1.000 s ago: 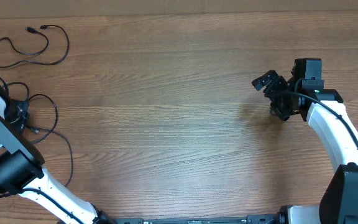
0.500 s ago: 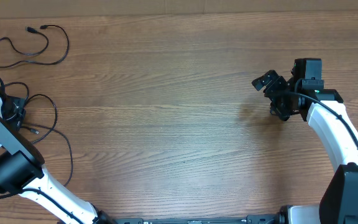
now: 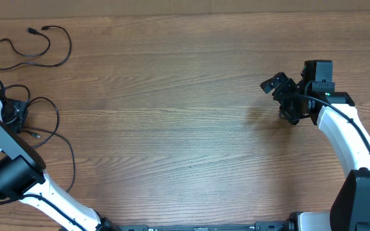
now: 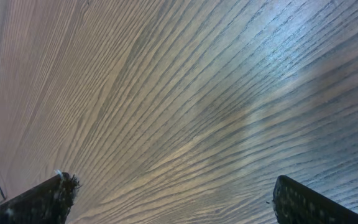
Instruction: Untangle cables
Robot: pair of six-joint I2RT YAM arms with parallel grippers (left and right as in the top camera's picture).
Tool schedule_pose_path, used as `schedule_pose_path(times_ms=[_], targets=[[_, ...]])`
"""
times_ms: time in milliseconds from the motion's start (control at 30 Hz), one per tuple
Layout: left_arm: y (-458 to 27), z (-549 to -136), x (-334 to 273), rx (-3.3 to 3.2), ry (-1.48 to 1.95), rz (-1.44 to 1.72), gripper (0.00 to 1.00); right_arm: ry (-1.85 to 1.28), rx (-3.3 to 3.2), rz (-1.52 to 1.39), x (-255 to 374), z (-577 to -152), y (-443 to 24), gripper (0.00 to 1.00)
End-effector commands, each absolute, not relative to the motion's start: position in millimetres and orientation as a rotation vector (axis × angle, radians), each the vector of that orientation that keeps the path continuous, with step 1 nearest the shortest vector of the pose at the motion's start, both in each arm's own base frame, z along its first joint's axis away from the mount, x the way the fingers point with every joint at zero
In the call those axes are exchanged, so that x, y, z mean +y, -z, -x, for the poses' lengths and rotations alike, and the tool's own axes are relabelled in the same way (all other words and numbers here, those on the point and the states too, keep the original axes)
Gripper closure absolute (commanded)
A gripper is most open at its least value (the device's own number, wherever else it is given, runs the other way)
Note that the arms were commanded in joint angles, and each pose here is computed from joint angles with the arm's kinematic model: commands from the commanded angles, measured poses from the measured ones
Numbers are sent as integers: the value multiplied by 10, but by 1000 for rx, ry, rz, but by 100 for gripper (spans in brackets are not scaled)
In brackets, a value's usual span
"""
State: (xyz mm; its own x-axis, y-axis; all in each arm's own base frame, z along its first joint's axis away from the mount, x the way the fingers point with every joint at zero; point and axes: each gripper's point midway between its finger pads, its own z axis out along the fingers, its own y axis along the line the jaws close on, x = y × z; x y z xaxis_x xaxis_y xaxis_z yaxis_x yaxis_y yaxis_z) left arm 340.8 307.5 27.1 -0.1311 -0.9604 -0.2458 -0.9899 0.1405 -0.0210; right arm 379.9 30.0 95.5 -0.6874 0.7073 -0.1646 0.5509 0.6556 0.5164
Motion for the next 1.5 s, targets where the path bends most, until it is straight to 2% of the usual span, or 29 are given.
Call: schedule_pose_path(times_ms=[0, 300, 667, 900, 1067, 1300, 1467], targets=[[-93, -3367, 3091, 2239, -226, 1950, 69, -611, 2498, -982, 274, -3872, -1033, 0], [-76, -3421, 3136, 2226, -225, 1927, 71, -611, 2498, -982, 275, -3871, -1033, 0], [-82, -3404, 3174, 2226, -233, 1920, 86, -611, 2498, -982, 275, -3872, -1033, 0], [-81, -3399, 3171, 2228, -232, 1922, 84, -611, 2498, -982, 275, -3871, -1033, 0], [-82, -3396, 3178, 2226, -233, 1923, 96, -611, 2498, -982, 275, -3871, -1033, 0], [-175, -3375, 3174, 2242, -235, 1928, 96, -611, 2498, -982, 274, -3872, -1033, 0], [-509, -3413, 3205, 2219, -233, 1926, 96, -611, 2498, -982, 275, -3871, -1033, 0]])
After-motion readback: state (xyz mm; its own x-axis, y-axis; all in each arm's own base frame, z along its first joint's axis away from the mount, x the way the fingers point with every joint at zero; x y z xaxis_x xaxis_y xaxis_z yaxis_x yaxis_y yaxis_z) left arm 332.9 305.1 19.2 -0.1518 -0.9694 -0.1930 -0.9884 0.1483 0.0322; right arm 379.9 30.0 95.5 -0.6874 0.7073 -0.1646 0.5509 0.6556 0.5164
